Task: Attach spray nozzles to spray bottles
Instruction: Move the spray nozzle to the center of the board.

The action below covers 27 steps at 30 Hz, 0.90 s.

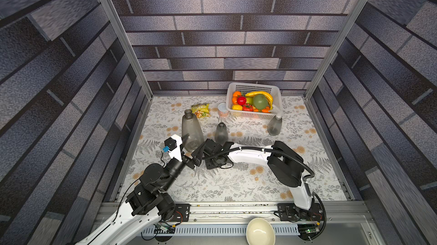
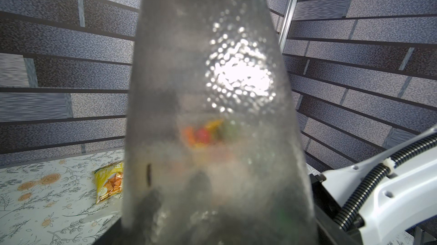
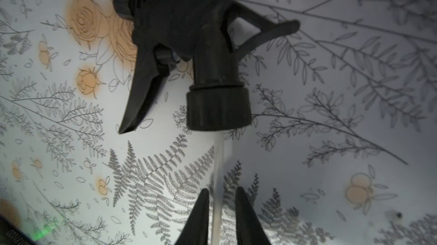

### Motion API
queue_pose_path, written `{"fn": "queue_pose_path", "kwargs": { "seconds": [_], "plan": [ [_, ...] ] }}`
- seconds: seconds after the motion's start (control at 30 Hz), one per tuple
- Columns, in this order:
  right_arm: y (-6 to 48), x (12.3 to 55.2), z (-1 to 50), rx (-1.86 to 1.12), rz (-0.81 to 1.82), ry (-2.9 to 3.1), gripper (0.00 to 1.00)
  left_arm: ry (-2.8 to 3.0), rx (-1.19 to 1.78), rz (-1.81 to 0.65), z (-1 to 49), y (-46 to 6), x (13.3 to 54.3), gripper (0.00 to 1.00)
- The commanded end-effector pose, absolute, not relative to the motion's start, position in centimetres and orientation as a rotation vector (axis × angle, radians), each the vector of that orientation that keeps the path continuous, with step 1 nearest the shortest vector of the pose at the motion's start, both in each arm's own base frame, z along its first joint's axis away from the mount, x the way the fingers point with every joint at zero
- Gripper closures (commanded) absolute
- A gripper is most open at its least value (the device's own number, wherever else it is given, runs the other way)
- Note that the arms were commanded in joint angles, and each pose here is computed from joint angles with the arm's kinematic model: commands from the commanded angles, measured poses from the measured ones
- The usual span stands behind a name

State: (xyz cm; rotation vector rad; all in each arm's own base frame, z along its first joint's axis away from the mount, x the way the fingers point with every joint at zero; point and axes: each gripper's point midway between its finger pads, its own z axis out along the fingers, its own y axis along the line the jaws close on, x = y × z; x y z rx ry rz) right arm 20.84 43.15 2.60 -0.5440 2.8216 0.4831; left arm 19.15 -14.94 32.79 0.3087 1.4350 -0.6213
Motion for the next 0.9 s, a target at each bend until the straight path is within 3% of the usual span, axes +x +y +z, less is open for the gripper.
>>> {"fn": "queue_pose_path", "kwargs": {
  "seconds": [0.0,0.27,0.5,0.63,0.7,0.87],
  "plan": [
    [42.3,21.2,2.8,-0.526,0.426,2.815,0.86,1.414,0.321,-0.648,33.3,-15.2,18.8,0.24],
    [36.1,20.3,4.3,-0.400,0.376,2.772,0.91,1.418,0.333,-0.653,33.2,-15.7,18.9,0.25],
    [24.7,19.8,2.5,-0.089,0.292,2.814,0.91,1.427,0.354,-0.684,33.0,-17.0,19.3,0.25],
    [20.9,19.9,2.1,-0.001,0.229,2.822,0.88,1.423,0.382,-0.709,33.1,-18.2,19.5,0.25],
    [20.3,20.0,2.1,0.024,0.244,2.828,0.83,1.418,0.395,-0.721,33.3,-18.8,19.6,0.25],
    [20.7,19.6,3.6,-0.057,0.277,2.859,0.50,1.385,0.489,-0.763,34.4,-21.1,19.1,0.25]
  ]
}}
